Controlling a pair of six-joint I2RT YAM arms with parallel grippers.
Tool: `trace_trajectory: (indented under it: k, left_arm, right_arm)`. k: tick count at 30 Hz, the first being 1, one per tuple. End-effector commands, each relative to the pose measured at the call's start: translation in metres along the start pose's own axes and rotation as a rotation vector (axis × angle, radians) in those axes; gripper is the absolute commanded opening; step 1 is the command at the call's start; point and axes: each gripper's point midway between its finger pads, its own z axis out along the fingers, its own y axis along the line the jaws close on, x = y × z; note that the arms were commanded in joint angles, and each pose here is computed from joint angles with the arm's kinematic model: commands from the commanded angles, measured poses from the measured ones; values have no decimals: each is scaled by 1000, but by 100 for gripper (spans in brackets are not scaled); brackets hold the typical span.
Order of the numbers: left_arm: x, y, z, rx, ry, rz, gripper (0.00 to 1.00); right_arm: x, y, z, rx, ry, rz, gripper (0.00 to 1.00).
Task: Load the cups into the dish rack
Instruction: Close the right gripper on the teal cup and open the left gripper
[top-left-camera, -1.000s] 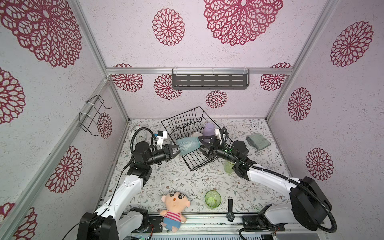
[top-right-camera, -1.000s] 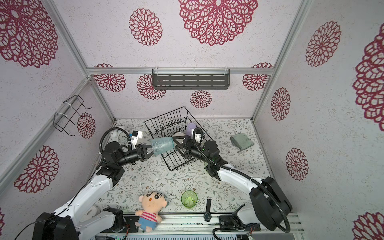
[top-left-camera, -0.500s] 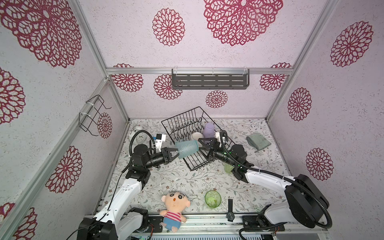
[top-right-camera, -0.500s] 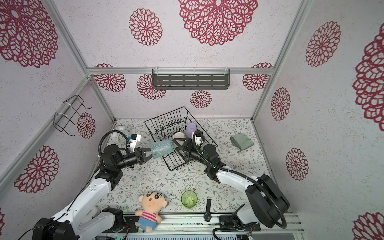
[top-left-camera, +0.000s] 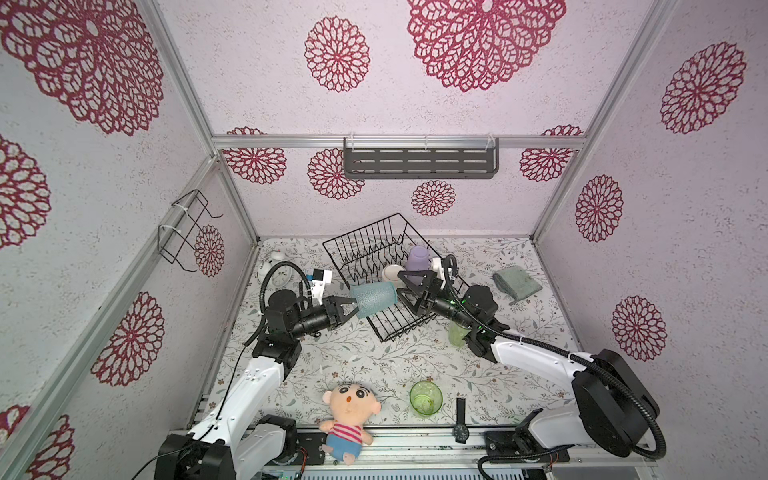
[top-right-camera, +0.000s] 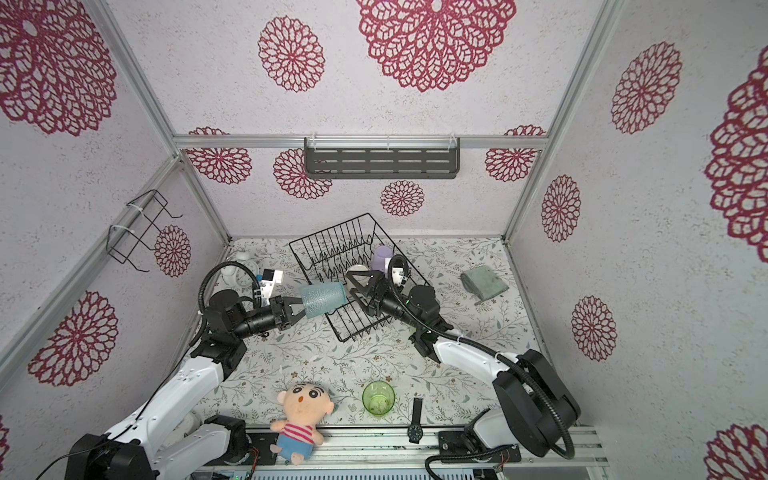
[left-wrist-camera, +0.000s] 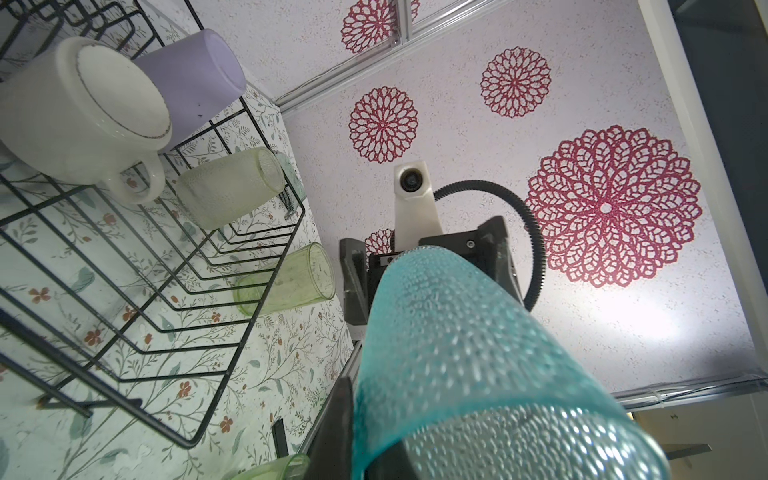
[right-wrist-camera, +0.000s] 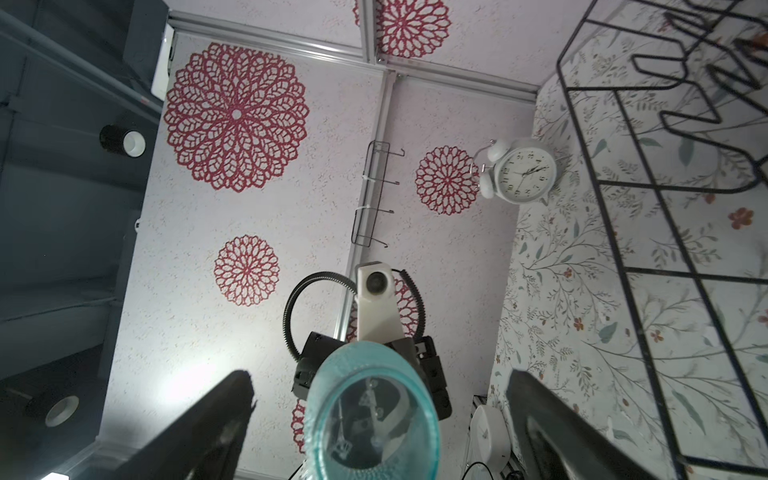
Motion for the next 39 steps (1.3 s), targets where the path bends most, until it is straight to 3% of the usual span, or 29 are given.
trace_trajectory:
  k: [1, 8, 15, 28, 30, 34, 39]
  left_arm:
    - [-6, -5, 1, 23, -19, 31, 0]
    - [-9, -9, 4, 41, -14, 31, 0]
    - [-6, -3, 5, 36, -12, 9, 0]
    - [-4, -2, 6, 38, -8, 3, 0]
    - [-5, 0, 7, 33, -10, 1, 11]
    - [-5, 4, 8, 20, -7, -8, 22]
    - [-7, 8, 4, -4, -19, -10, 49]
  right_arm:
    - [9, 33, 6, -121, 45, -85, 99]
    - [28, 22, 22, -127, 115, -74, 98]
    - [50, 37, 34, -196, 210, -100, 83]
    - [58, 34, 40, -187, 236, -99, 70]
    - [57, 31, 40, -177, 232, -103, 67]
    - [54, 25, 42, -140, 224, -133, 63]
    - [46, 4, 43, 18, 201, -274, 62]
